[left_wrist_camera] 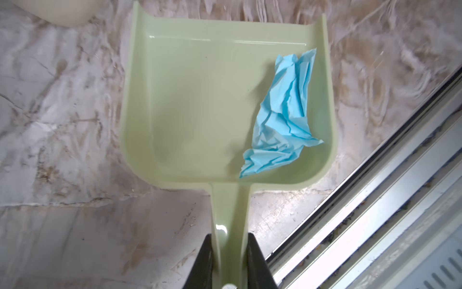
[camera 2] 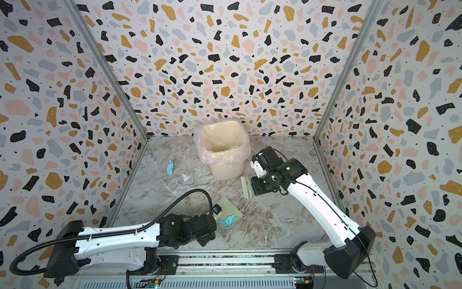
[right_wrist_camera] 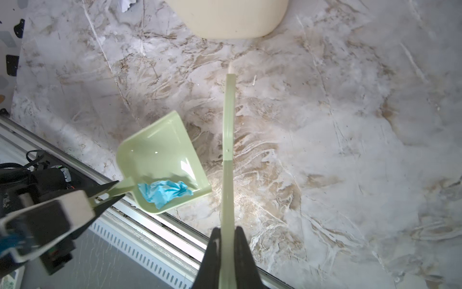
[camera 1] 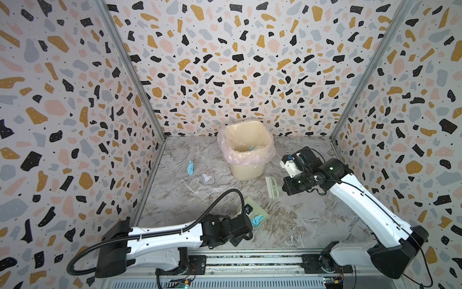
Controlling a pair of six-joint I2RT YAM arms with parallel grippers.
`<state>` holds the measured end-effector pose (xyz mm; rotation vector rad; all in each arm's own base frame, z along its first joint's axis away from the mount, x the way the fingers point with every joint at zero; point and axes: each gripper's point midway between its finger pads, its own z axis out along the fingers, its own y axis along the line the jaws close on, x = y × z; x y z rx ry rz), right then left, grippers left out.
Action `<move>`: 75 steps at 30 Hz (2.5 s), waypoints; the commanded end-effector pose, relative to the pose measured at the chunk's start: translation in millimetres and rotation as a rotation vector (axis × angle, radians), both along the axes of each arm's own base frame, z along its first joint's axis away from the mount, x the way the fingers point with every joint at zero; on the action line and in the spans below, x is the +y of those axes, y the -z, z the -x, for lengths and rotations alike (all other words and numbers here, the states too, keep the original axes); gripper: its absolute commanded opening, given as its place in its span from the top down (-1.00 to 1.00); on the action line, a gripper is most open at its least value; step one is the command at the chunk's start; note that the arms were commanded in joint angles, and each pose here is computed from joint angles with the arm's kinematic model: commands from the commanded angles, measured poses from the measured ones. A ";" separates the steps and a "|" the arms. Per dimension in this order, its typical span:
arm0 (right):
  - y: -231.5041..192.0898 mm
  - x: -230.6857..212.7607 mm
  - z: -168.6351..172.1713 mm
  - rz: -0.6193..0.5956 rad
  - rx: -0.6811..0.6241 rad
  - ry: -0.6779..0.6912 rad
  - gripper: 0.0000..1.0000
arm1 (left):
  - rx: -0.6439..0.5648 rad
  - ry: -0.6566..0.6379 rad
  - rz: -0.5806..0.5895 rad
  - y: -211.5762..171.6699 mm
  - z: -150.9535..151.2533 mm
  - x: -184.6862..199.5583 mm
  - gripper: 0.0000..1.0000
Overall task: Sweep away the paper scraps from the table
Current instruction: 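Lift the loaded dustpan toward the bin with the left gripper while the right withdraws, then tip the dustpan over the bin opening with the left gripper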
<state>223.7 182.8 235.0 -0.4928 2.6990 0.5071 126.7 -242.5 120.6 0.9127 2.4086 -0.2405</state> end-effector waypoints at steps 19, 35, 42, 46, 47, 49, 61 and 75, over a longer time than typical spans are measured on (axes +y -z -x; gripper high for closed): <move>6.0 -15.1 21.4 -0.336 0.033 0.055 1.00 | -0.281 -0.250 -0.045 -199.8 -98.7 74.7 1.00; 18.9 -21.4 34.6 -0.403 0.050 0.074 1.00 | -0.338 -0.276 -0.187 -237.8 -207.0 65.3 1.00; 21.5 -24.9 36.8 -0.409 0.060 0.071 1.00 | -0.375 -0.265 -0.376 -225.1 -235.6 66.3 1.00; 27.3 -28.3 38.9 -0.408 0.074 0.073 1.00 | -0.420 -0.268 -0.483 -225.9 -249.6 67.9 1.00; 28.5 -28.7 39.7 -0.407 0.077 0.072 1.00 | -0.433 -0.265 -0.511 -226.8 -252.4 67.5 1.00; 31.3 -30.3 40.5 -0.409 0.085 0.074 1.00 | -0.466 -0.251 -0.570 -229.3 -257.6 63.7 1.00; 36.5 -35.9 42.7 -0.418 0.109 0.083 1.00 | -0.616 -0.096 -0.979 -226.1 -266.2 43.1 1.00; 39.2 -36.1 43.1 -0.431 0.112 0.080 1.00 | -0.654 -0.049 -1.173 -220.6 -267.8 45.6 1.00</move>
